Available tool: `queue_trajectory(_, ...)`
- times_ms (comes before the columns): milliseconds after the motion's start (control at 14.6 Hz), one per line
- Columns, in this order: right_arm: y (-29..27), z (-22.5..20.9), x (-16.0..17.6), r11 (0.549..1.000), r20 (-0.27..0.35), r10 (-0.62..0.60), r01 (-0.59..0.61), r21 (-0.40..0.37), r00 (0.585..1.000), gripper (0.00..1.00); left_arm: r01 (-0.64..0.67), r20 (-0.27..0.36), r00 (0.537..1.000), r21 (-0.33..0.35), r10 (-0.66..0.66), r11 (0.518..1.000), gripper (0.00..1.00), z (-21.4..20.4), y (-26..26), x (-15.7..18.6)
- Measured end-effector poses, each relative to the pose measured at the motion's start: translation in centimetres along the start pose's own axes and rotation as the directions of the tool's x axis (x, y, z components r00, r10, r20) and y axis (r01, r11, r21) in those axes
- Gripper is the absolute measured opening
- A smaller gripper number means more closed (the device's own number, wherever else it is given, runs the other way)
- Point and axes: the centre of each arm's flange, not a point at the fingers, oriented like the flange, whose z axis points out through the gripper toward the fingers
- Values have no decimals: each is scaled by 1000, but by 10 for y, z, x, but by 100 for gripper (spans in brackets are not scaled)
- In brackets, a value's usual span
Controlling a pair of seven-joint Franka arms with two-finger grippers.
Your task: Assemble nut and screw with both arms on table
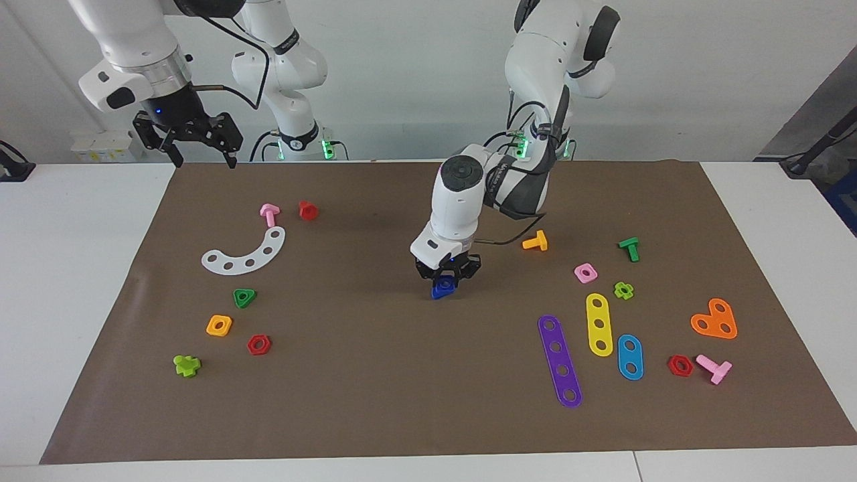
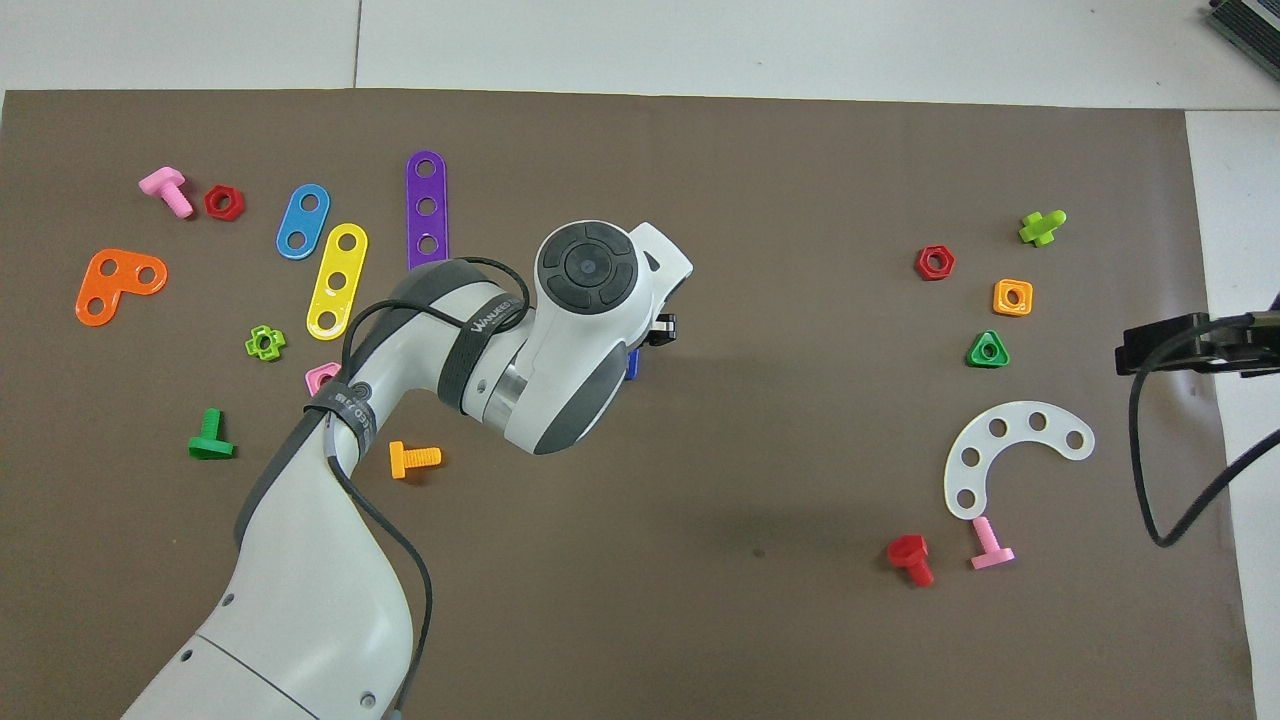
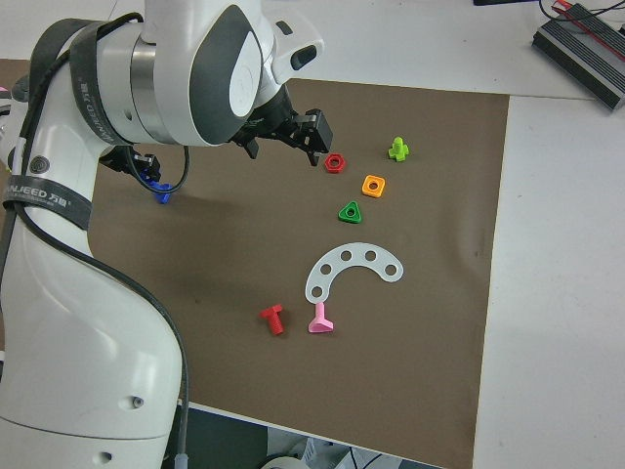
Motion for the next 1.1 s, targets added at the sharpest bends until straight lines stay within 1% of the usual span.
queue_trajectory(616, 0, 0, 0, 1000, 0, 0, 0, 0, 1000, 100, 4, 13, 1000, 1, -4, 1000, 48, 0, 0, -1)
queue_trajectory(890, 0, 0, 0, 1000, 0, 0, 0, 0, 1000, 100, 16, 39, 999, -5, -16, 1000, 48, -2, 1, -2)
queue_trajectory(1096, 0, 0, 0, 1000, 0, 0, 0, 0, 1000, 100, 20, 46, 999, -8, -20, 1000, 48, -3, 1, -2)
